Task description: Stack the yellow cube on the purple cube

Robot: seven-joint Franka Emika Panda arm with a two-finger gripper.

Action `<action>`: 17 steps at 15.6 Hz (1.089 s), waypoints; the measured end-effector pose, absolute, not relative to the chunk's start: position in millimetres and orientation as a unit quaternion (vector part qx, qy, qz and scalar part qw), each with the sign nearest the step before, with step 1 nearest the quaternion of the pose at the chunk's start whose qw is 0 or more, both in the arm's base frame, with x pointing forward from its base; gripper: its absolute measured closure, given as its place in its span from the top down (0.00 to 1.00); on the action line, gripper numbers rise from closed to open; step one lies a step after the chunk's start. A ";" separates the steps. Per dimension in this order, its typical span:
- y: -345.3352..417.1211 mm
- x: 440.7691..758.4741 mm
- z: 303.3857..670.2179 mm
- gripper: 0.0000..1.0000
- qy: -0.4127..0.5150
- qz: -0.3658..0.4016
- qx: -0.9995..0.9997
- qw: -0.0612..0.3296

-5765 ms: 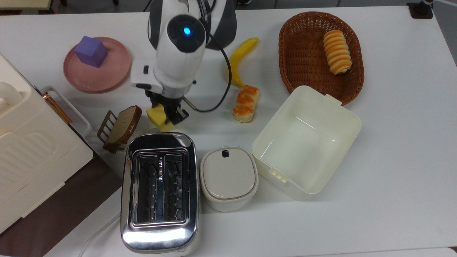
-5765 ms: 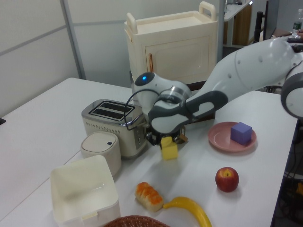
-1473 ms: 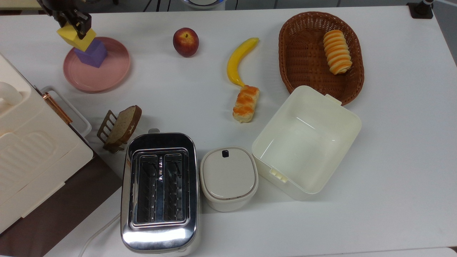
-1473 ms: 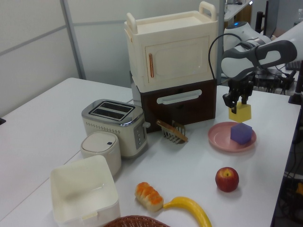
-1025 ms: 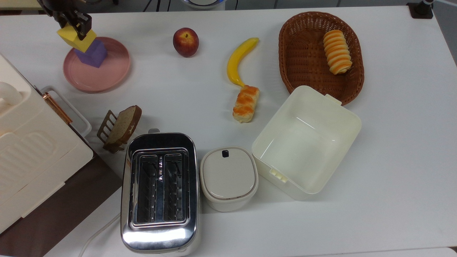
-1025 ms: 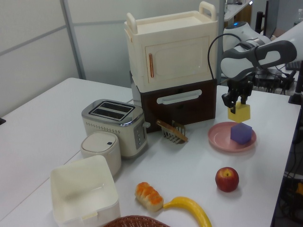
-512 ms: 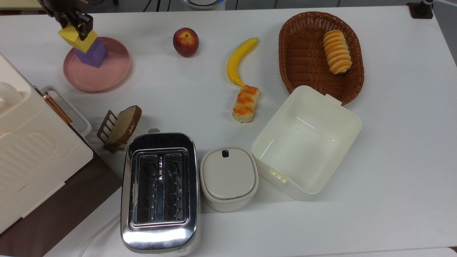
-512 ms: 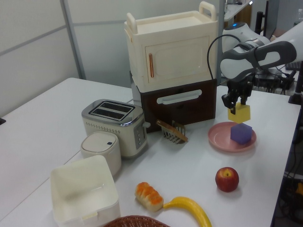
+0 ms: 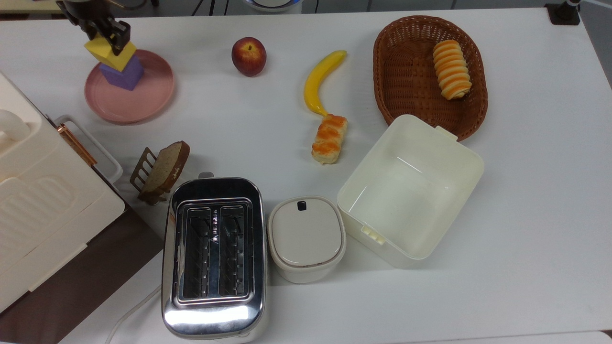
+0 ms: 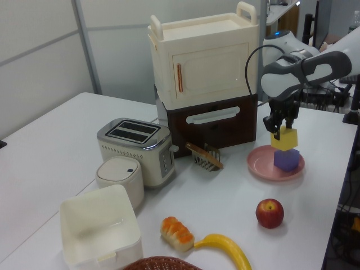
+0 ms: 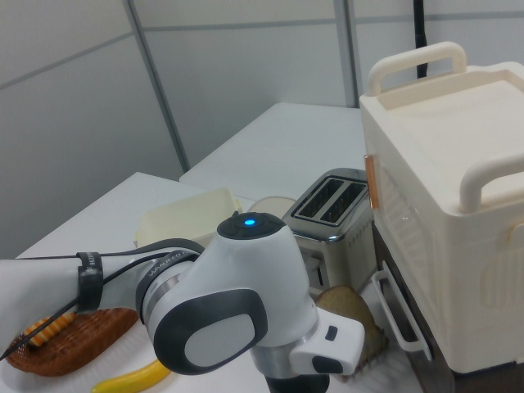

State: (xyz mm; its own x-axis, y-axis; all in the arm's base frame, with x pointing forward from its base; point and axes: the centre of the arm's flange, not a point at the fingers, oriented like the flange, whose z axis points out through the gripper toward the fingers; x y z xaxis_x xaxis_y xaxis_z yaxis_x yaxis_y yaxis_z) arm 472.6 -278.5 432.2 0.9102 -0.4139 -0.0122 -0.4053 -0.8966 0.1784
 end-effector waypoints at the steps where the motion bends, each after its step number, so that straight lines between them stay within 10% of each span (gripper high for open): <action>1: -274.0 473.7 428.9 0.54 -0.206 -0.026 0.974 0.086; 17: -283.5 463.1 416.8 0.54 -0.204 -0.032 0.972 0.114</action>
